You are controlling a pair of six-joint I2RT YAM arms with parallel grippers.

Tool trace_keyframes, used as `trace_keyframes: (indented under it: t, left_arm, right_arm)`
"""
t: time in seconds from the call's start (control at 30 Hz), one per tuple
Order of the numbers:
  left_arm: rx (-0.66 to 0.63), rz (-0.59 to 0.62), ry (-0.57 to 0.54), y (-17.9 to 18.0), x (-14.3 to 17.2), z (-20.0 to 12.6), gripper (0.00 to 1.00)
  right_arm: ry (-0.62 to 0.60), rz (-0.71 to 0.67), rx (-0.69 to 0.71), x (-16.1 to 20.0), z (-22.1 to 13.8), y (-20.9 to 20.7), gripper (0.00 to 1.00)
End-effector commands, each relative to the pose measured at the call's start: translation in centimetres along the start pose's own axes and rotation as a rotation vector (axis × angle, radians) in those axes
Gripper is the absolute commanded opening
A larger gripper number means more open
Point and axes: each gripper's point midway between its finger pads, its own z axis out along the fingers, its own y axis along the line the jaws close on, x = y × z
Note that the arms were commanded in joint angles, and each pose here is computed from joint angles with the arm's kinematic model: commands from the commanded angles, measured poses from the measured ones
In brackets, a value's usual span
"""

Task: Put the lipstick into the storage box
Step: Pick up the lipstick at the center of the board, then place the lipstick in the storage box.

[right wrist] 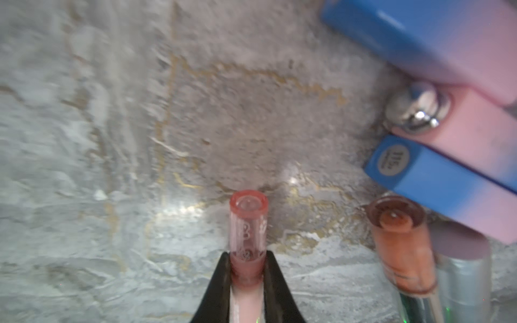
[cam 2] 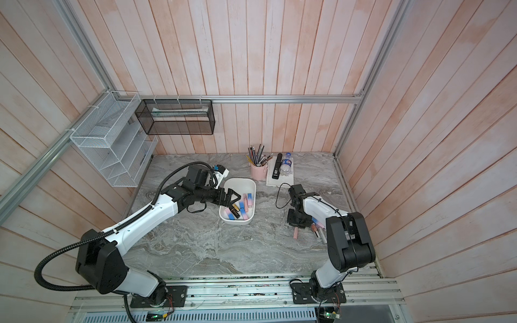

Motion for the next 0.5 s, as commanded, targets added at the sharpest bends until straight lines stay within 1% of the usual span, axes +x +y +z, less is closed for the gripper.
trace_keyframes:
  t: [0.0,0.2,0.33,0.47]
  left_arm:
    - [-0.006,0.021,-0.029,-0.1,-1.2,-0.5,1.00]
    - [-0.022,0.029,-0.038,-0.2,-1.8,-1.0,1.00]
    - [-0.037,0.032,-0.042,-0.1,-2.0,-1.4,1.00]
    - [-0.054,0.035,-0.054,0.0,-2.3,-1.9,1.00]
  right_arm:
    - [-0.029,-0.006,-0.023,-1.6,-1.6,1.9,0.19]
    - [-0.102,-0.041,-0.093,-5.0,-4.3,5.9,0.19]
    - [-0.142,-0.085,-0.158,-7.1,-5.7,9.9,0.19]
    - [-0.163,-0.153,-0.204,-8.3,-6.5,14.5,0.19]
